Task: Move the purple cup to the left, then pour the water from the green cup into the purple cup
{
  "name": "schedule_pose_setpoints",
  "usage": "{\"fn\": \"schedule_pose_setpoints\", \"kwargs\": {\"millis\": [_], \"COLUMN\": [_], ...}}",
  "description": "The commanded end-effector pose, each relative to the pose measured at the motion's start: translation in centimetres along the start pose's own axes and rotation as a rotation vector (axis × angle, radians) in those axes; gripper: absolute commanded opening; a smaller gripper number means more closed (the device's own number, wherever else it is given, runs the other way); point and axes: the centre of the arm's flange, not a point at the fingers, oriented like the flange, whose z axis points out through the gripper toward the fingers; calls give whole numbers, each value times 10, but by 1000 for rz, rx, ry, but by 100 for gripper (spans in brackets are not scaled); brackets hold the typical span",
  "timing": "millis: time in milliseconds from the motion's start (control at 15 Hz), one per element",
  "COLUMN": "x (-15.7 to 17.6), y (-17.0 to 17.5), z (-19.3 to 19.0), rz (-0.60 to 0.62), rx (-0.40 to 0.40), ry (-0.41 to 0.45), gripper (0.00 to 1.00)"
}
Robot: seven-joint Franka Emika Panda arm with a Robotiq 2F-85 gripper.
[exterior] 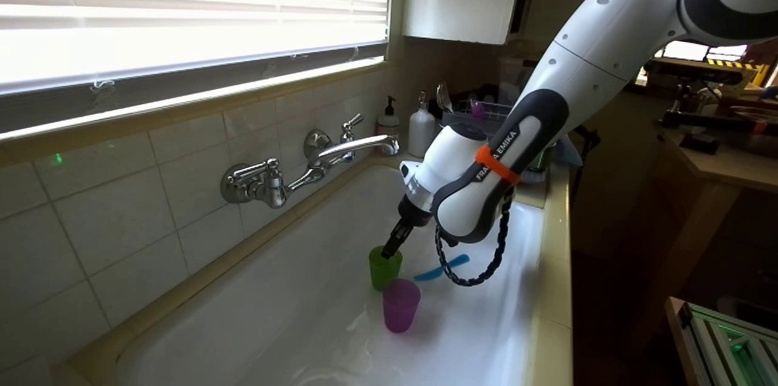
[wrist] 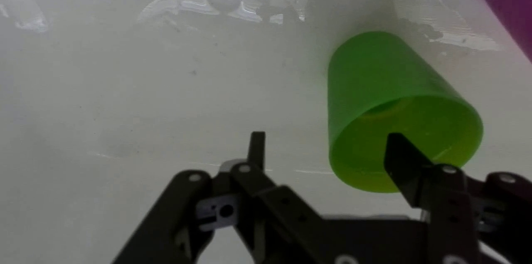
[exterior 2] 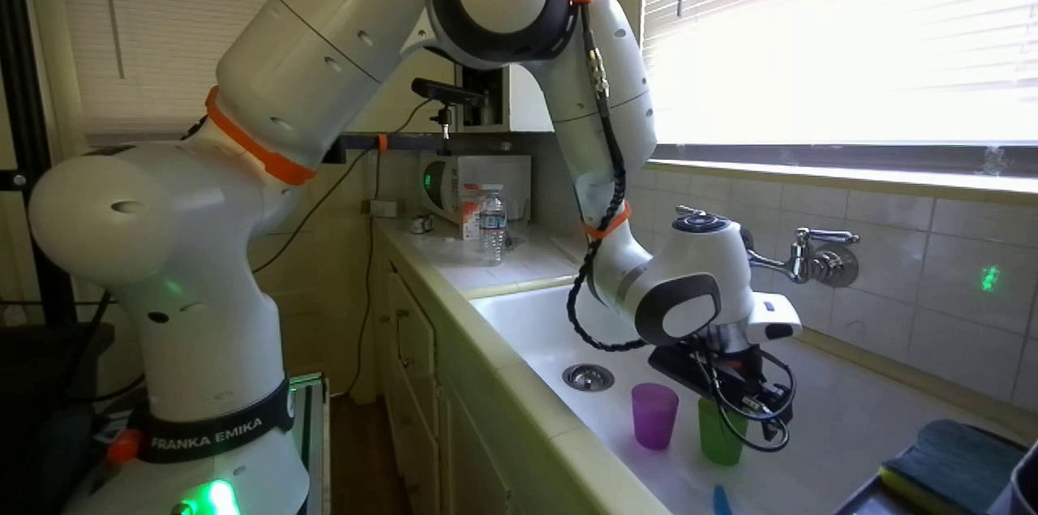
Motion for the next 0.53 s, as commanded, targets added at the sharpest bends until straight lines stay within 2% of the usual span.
{"fn": "schedule_pose_setpoints", "kwargs": {"millis": [0,333,467], "x": [-5,-5,-5], "y": [-1,0,-1], "z": [-5,-3,0], "rz": [-5,-6,-7], "rx": [-6,-2,3], "ry": [-23,-28,-33], "gripper": [43,4,0]}}
